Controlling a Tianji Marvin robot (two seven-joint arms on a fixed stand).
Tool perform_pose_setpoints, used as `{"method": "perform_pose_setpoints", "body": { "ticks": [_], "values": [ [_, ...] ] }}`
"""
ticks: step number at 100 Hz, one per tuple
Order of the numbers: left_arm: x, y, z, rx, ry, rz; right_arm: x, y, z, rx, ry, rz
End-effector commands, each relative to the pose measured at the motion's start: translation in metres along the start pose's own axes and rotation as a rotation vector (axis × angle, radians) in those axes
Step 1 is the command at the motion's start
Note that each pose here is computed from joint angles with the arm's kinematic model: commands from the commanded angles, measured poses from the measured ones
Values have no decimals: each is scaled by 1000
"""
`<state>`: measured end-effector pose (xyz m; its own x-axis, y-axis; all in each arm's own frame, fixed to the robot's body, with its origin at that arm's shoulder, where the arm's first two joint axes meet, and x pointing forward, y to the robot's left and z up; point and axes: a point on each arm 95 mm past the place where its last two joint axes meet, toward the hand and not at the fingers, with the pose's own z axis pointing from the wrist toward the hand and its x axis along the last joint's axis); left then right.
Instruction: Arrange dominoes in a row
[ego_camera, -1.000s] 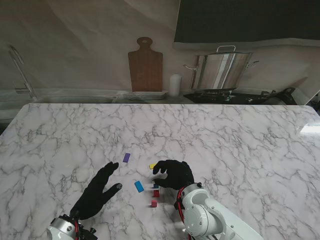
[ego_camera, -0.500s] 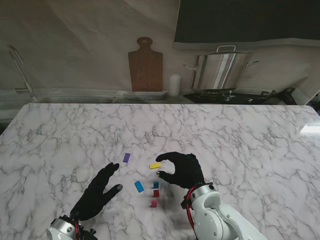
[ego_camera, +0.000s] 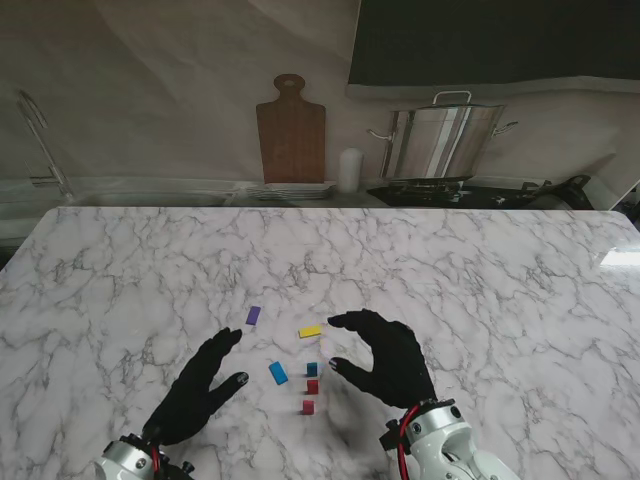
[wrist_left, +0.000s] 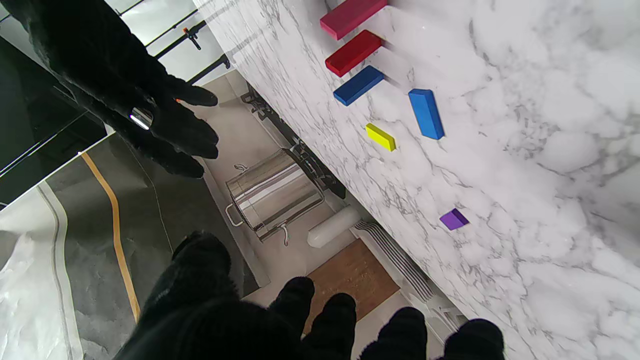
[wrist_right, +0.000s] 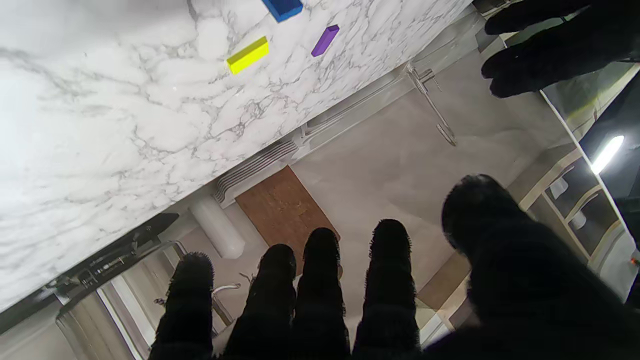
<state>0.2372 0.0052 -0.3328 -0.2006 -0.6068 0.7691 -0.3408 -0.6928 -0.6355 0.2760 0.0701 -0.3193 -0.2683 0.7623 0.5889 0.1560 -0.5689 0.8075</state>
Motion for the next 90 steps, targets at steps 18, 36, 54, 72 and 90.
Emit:
{"method": "perform_pose_setpoints", "body": {
  "ticks": [18,36,54,72,90],
  "values": [
    [0,5,1,-22,-1,4,-5,-8,-10,31,-28,37],
    [0,6,0,-26,-2,11,-2,-13,-12,15,-43,98],
    [-2,7,4,-44,8,33,-6,-22,-21,11,-46,123],
    [-3,9,14,-55,35,60,-7,-23,-20,-1,-42,149],
    [-3,11,23,-87,50,88,-9,-20,-20,-3,-42,140]
  ]
}}
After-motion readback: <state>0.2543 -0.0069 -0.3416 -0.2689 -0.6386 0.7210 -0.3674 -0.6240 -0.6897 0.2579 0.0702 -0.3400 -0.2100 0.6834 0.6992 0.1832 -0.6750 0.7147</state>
